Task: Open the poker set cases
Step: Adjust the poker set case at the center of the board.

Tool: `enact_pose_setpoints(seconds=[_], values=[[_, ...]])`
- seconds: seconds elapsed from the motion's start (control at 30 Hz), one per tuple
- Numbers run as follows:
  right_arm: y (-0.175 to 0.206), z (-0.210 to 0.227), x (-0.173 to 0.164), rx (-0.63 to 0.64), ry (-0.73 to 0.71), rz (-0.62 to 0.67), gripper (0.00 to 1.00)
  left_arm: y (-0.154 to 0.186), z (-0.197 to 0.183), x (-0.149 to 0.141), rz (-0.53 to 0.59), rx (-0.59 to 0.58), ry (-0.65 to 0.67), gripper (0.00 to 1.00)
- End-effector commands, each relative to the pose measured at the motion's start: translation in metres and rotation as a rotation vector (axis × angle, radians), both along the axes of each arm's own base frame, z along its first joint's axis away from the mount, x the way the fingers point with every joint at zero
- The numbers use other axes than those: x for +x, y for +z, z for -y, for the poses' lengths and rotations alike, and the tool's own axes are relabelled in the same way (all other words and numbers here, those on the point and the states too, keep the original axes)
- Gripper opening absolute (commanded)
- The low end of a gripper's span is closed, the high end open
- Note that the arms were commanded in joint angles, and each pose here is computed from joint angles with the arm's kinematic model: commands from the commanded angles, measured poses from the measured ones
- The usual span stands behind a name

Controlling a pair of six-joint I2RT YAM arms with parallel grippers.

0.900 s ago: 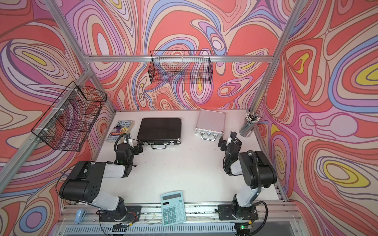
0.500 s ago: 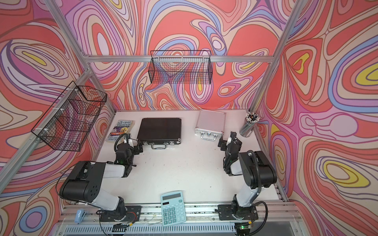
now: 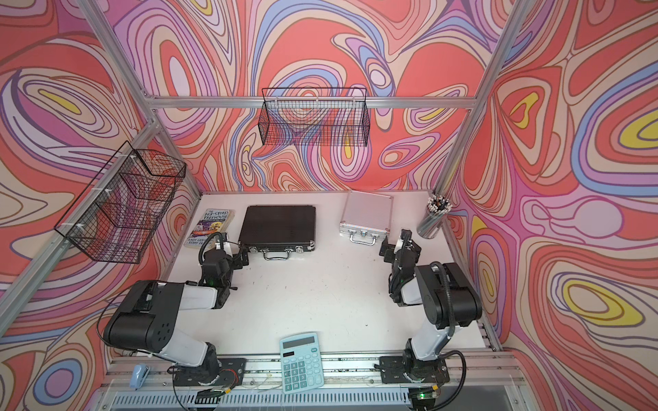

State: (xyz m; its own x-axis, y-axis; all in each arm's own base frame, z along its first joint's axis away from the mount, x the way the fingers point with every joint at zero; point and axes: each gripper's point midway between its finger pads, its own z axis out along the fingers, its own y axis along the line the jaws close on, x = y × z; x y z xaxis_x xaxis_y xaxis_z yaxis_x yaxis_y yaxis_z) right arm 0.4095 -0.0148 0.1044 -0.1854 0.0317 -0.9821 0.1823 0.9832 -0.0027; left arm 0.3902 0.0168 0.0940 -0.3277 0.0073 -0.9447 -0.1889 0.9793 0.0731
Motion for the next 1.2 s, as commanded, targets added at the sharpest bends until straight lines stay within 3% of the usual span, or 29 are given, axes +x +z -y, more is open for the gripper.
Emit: enact_pose_setpoints(seconds=[0.0, 0.5, 0.73, 0.93, 1.03, 1.17], values=[[0.003, 0.0, 0.003, -0.003, 0.005, 0.012, 0.98, 0.0, -0.002, -0.001, 0.002, 0.013, 0.008, 1.0], [0.003, -0.001, 0.004, -0.001, 0.008, 0.009, 0.98, -0.002, -0.003, -0.001, -0.004, 0.01, 0.006, 1.0], [0.004, 0.0, 0.003, -0.003, 0.003, 0.011, 0.88, 0.001, -0.007, -0.002, 0.008, 0.013, 0.033, 0.97], [0.011, -0.001, 0.007, -0.007, 0.007, 0.0, 0.83, 0.018, -0.006, -0.018, 0.102, 0.018, 0.033, 0.91], [0.019, -0.002, 0.012, -0.004, 0.01, -0.044, 0.8, 0.027, -0.012, -0.021, 0.099, 0.04, 0.089, 0.91], [0.025, -0.004, 0.01, 0.024, 0.016, -0.097, 0.78, 0.054, -0.008, -0.021, 0.081, 0.035, 0.07, 0.91]])
